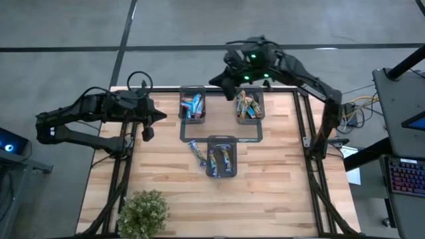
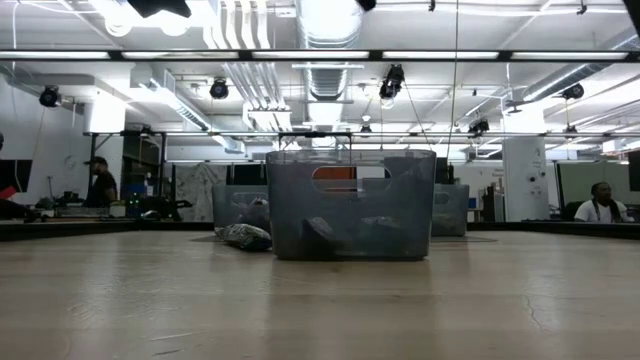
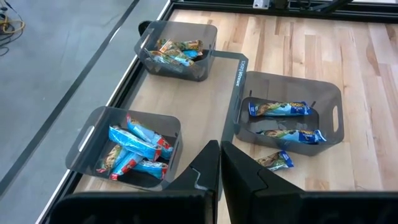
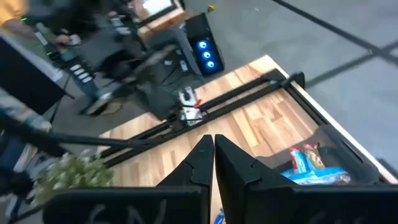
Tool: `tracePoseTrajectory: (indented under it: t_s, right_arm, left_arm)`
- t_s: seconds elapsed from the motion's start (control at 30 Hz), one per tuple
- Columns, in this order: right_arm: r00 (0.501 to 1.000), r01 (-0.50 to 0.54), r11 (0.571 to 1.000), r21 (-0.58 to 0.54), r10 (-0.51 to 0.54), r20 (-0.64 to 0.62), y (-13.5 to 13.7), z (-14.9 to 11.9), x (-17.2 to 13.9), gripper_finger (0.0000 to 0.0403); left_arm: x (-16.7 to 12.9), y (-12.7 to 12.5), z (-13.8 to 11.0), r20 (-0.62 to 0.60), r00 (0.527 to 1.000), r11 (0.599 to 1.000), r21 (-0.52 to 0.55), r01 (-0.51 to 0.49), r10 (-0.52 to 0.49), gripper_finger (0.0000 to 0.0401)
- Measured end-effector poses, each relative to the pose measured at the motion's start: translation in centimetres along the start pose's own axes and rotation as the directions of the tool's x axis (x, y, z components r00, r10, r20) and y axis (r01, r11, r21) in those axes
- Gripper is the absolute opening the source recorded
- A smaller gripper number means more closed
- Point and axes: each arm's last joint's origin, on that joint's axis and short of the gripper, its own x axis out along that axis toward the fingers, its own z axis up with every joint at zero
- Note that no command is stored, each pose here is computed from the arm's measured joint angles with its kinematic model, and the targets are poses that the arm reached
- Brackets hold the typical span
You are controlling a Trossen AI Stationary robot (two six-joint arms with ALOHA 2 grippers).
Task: Pick and place Granola Bars by type
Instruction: Put the blue granola bar into the bottom black bin
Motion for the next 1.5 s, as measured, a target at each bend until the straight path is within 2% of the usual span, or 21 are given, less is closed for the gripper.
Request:
tracePoseTrajectory:
  t_s: [0.27, 0.43, 0.63, 0.97, 1.1, 1.3, 1.5]
  right_arm:
    - [0.998, -0.055, 0.993, -0.104, 0.057, 0.013, 3.3, -0.3, -4.8, 0.0008]
    - [0.999, -0.011, 0.985, -0.174, 0.019, 0.044, 5.2, -0.8, -7.6, 0.0008]
    - [0.997, -0.050, 0.970, -0.238, 0.062, 0.044, 6.8, -2.2, -10.1, 0.0008]
    - [0.995, -0.090, 0.965, -0.245, 0.099, 0.024, 7.9, -6.9, -12.1, 0.0008]
    - [0.993, -0.099, 0.973, -0.210, 0.110, 0.040, 7.8, -9.0, -12.6, 0.0008]
    - [0.986, -0.134, 0.979, -0.154, 0.147, 0.076, 7.5, -11.7, -13.4, 0.0008]
    - [0.973, -0.163, 0.980, -0.117, 0.180, 0.145, 7.2, -13.3, -14.4, 0.0008]
  left_arm:
    - [-0.3, 0.1, -0.1, 0.011, 1.000, 1.000, -0.002, 0.000, 0.000, 0.0000]
    - [-0.6, 0.1, -0.1, 0.021, 1.000, 1.000, -0.018, 0.001, -0.001, 0.0000]
    - [-0.7, 0.1, 0.0, 0.041, 0.999, 1.000, -0.031, 0.002, -0.001, 0.0000]
    - [-0.8, 0.1, 1.1, 0.150, 0.989, 0.999, -0.049, 0.019, -0.012, 0.0000]
    - [-0.8, 0.0, 1.5, 0.189, 0.980, 0.998, -0.031, 0.060, -0.053, 0.0000]
    - [-0.8, -0.1, 2.5, 0.273, 0.960, 0.997, -0.038, 0.071, -0.058, 0.0002]
    - [-0.5, -0.2, 3.1, 0.318, 0.947, 0.997, -0.037, 0.071, -0.056, 0.0049]
